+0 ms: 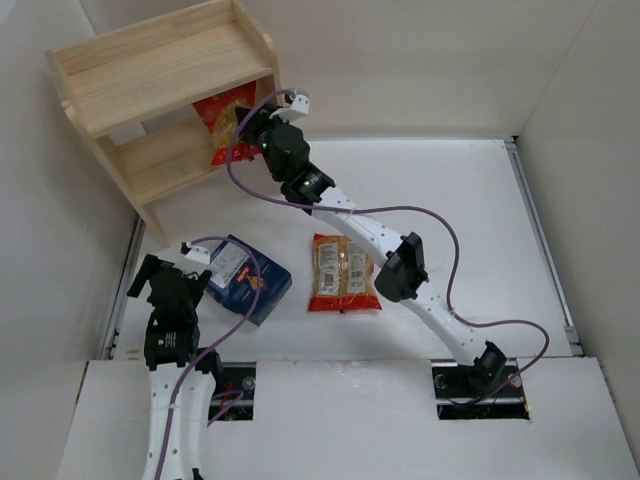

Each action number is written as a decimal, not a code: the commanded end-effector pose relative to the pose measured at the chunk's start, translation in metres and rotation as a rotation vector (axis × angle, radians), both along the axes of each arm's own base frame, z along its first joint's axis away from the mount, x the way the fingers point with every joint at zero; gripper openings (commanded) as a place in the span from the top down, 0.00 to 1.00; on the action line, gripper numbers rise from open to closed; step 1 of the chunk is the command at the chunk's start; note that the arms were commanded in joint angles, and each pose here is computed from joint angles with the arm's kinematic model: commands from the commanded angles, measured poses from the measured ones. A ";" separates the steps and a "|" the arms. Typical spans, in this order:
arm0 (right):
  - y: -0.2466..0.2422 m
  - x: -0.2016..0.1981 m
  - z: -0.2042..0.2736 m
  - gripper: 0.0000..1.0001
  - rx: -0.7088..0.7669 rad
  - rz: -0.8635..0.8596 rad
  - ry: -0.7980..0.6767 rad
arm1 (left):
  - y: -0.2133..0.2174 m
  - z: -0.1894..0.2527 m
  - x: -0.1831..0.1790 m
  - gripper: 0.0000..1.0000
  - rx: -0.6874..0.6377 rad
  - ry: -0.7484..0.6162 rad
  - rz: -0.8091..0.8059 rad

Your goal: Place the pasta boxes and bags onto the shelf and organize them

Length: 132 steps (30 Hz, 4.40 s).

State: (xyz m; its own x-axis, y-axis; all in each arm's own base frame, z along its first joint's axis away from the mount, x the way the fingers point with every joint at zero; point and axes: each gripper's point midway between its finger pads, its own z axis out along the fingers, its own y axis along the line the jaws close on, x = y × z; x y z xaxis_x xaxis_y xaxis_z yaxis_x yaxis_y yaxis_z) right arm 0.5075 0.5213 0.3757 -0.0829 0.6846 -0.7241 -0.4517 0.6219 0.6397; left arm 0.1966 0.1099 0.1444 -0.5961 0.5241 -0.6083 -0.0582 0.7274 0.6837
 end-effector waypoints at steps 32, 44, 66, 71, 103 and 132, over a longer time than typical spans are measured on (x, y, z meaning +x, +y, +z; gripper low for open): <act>-0.131 -0.140 0.079 0.00 -0.735 -0.058 -0.146 | -0.084 0.079 0.029 0.00 -0.211 -0.105 -0.412; -0.420 -0.201 -0.041 0.00 -0.470 -0.527 0.230 | -0.334 0.055 0.012 0.00 -0.205 0.266 -1.178; -0.528 -0.247 -0.104 0.00 -0.365 -0.692 0.345 | -0.429 -0.054 0.027 0.08 -0.661 0.677 -0.936; -0.523 -0.243 -0.094 0.00 -0.346 -0.680 0.307 | -0.414 -0.086 0.061 0.14 -0.658 0.677 -0.735; -0.529 -0.268 -0.043 0.00 -0.235 -0.711 0.085 | -0.334 0.036 0.121 1.00 -0.476 0.236 -0.664; -0.480 -0.235 -0.022 0.00 -0.240 -0.609 0.049 | -0.146 0.261 0.108 1.00 -0.021 -0.305 -0.616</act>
State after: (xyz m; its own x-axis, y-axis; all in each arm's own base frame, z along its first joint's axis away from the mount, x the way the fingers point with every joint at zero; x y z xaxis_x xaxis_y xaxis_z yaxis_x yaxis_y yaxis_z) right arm 0.2731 0.0403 0.3159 0.1383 0.4085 -0.9022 0.0931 0.9016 0.4225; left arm 0.2925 -0.0592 0.3316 -0.1452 0.6947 -0.7045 0.3731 0.6979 0.6113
